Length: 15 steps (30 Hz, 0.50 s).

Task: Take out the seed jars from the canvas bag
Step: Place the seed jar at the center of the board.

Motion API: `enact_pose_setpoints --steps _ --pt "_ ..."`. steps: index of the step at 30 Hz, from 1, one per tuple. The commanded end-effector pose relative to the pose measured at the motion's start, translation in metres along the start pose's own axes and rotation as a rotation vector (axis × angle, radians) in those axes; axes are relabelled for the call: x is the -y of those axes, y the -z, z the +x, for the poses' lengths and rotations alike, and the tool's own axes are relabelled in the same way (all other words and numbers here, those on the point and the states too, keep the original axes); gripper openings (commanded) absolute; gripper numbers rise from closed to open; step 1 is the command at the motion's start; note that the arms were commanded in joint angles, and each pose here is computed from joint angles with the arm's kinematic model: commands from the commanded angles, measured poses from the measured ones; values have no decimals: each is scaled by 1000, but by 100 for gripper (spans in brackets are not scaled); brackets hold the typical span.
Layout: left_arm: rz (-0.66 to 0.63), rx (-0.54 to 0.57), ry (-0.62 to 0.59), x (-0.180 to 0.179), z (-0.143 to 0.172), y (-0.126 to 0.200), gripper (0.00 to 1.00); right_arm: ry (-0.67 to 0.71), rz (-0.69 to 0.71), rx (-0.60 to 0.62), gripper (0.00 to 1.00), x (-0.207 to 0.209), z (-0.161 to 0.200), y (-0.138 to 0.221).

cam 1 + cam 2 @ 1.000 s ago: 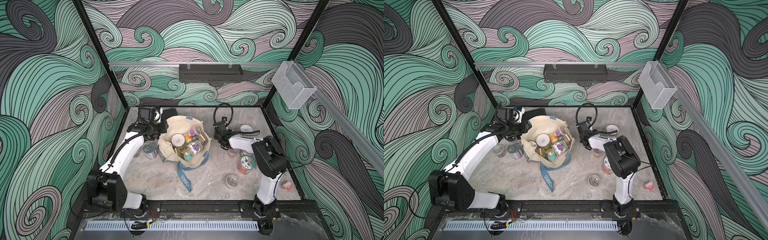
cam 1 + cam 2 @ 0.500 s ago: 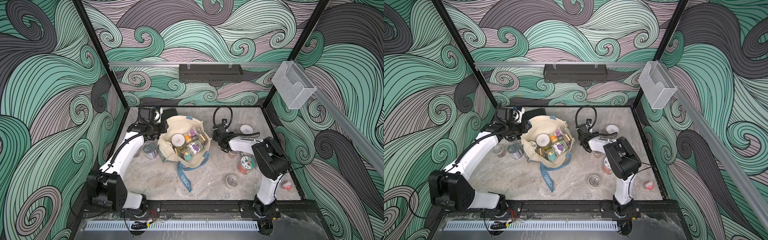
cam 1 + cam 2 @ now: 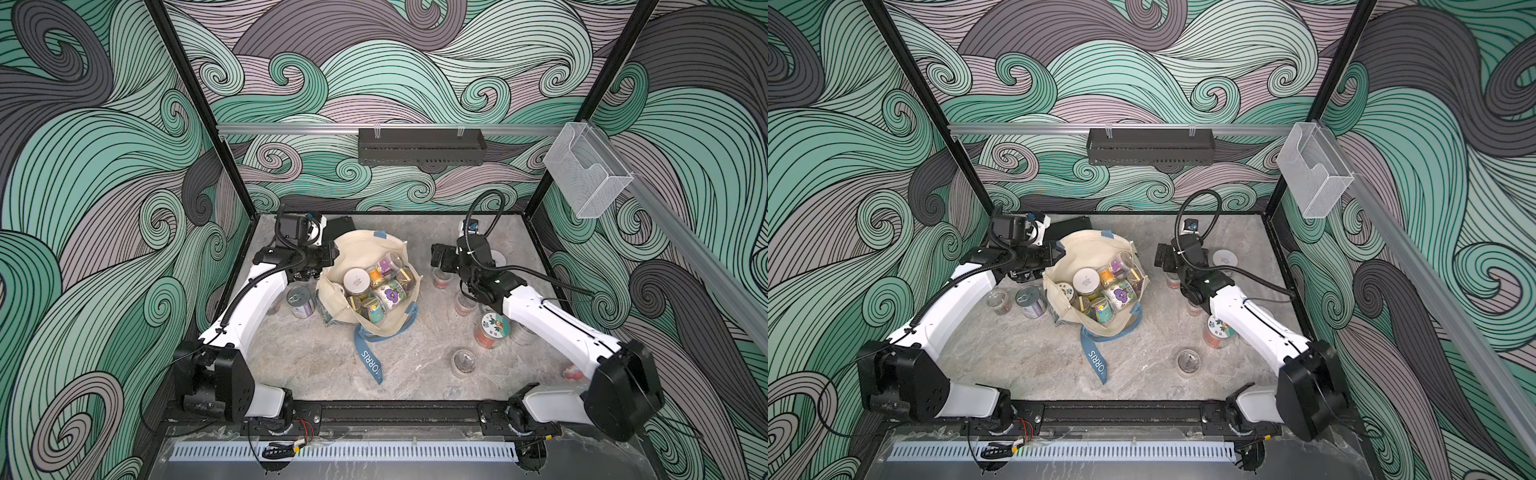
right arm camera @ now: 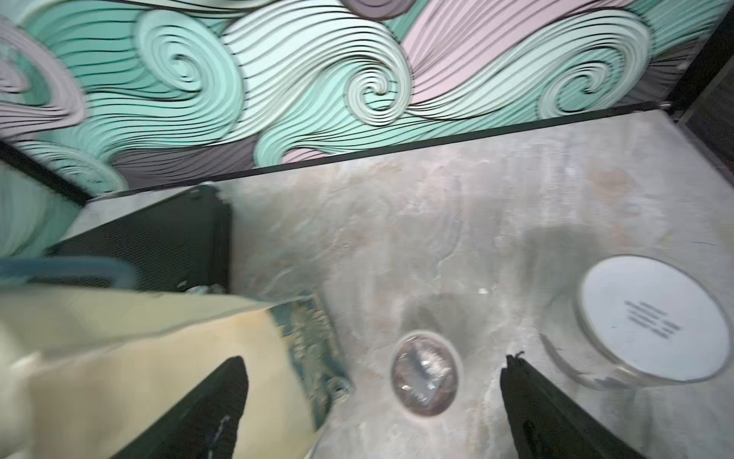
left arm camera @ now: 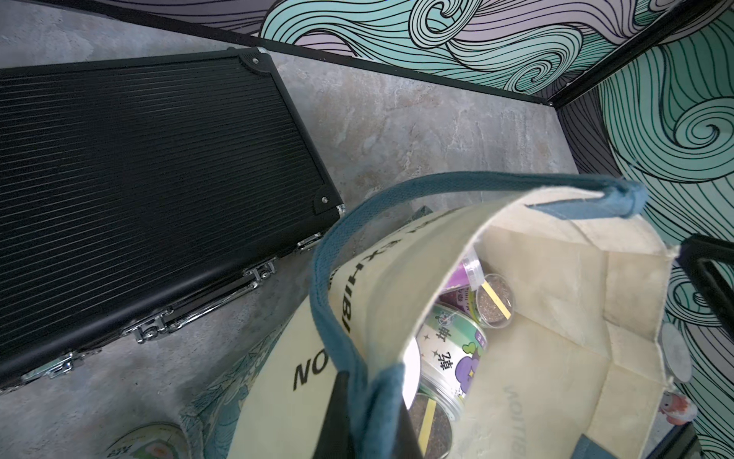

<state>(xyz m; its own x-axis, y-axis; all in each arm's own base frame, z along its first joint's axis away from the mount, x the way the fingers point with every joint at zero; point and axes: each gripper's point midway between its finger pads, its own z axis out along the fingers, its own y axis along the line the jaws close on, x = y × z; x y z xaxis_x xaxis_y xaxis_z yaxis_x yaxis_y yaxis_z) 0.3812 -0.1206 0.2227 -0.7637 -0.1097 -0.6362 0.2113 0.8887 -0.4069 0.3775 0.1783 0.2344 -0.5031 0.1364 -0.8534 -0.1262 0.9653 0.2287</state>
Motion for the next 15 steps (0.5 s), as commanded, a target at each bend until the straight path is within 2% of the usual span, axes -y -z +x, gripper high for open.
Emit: enact_pose_setpoints --steps 1,4,8,11,15 --pt "131 37 -10 29 -19 13 0 62 -281 -138 97 -61 30 24" --pt "143 51 -19 31 -20 16 0 150 -404 -197 97 -104 44 40" --pt "152 33 -19 32 -17 12 0 239 -496 -263 96 -154 60 48" --pt "159 30 -30 35 -15 11 0 288 -494 -275 96 -181 72 43" --pt "175 28 -63 44 -13 12 0 300 -409 -328 98 -194 85 14"
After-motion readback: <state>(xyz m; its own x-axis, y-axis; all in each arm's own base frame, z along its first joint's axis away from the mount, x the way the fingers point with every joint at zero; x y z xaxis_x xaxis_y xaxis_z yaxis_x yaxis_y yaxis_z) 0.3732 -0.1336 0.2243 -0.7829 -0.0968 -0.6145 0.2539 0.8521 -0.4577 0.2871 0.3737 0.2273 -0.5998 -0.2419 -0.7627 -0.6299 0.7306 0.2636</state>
